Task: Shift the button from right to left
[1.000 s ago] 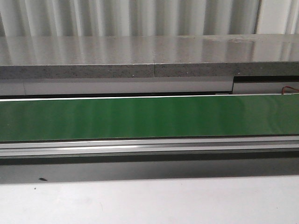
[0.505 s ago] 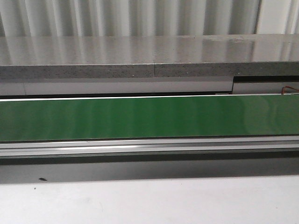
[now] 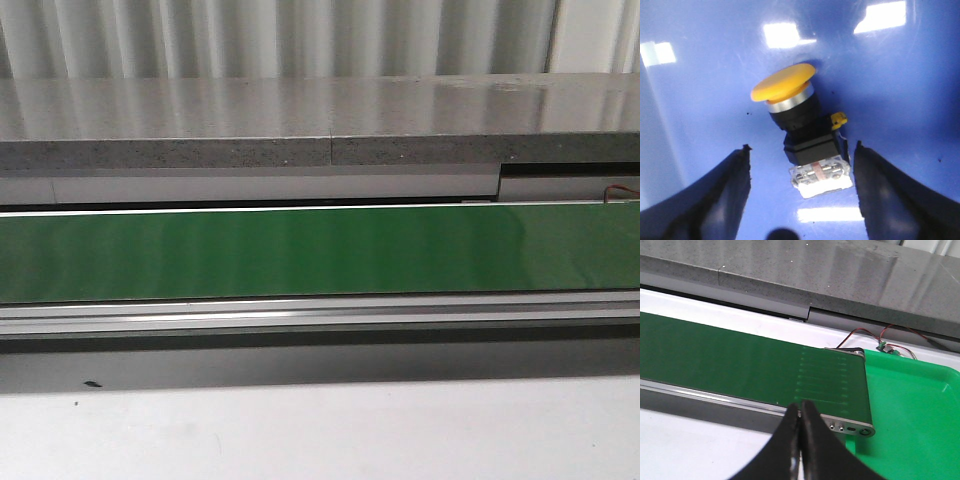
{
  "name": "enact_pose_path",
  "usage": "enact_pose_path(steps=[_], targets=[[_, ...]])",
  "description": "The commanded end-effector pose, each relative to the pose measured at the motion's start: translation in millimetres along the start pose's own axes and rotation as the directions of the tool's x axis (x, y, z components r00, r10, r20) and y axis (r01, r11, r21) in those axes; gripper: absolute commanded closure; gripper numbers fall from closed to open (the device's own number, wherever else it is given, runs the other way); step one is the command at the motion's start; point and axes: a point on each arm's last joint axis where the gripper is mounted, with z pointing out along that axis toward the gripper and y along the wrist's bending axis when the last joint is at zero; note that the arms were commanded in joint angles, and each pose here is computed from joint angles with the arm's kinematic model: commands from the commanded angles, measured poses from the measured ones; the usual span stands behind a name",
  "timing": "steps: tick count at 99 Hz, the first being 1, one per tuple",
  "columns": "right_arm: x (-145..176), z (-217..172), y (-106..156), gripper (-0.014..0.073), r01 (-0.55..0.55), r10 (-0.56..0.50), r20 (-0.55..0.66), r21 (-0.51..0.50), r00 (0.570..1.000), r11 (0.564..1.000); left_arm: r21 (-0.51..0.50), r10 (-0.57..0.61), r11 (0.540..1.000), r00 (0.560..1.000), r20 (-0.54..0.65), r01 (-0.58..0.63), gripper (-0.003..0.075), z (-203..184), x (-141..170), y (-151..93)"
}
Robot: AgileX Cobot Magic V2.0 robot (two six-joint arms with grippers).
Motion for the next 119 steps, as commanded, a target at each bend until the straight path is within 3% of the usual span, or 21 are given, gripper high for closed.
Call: enact_pose_path(steps=[1, 27, 48, 60, 72, 104, 119], targets=[[-12.3, -2.0, -1.5, 0.0663, -0.001, 0.000, 0.077, 0.010, 0.997, 1.000, -0.051, 0.009, 0.999, 0.997, 0.081, -0.005, 0.0248, -25.0, -5.8, 0.7], [-12.3, -2.0, -1.5, 0.0663, -0.001, 0.000, 0.077, 0.010, 0.997, 1.000, -0.126, 0.007, 0.992, 0.969, 0.249, 0.025, 0.0274, -70.4, -15.2, -14.5], [-12.3, -2.0, -1.5, 0.0663, -0.001, 0.000, 0.077, 0.010, 0.997, 1.000, -0.133, -0.076, 0.979, 0.877, 0.475, 0.157, 0.0484, -135.6, -15.7, -42.4], [-12.3, -2.0, -1.5, 0.0663, -0.001, 0.000, 0.077, 0.010, 0.997, 1.000, -0.087, -0.117, 0.975, 0.810, 0.574, 0.203, 0.0634, -168.4, -13.3, -66.9], [-12.3, -2.0, -1.5, 0.0663, -0.001, 0.000, 0.077, 0.010, 0.997, 1.000, -0.029, -0.149, 0.976, 0.755, 0.639, 0.216, 0.0720, -193.1, -10.2, -92.4], [-12.3, -2.0, -1.5, 0.0663, -0.001, 0.000, 0.077, 0.010, 0.997, 1.000, 0.140, -0.238, 0.969, 0.632, 0.738, 0.201, 0.0741, -223.2, 1.9, -146.4], [-12.3, -2.0, -1.5, 0.0663, -0.001, 0.000, 0.077, 0.010, 0.997, 1.000, 0.168, -0.226, 0.974, 0.612, 0.758, 0.152, 0.0741, -219.8, 18.8, -162.9]])
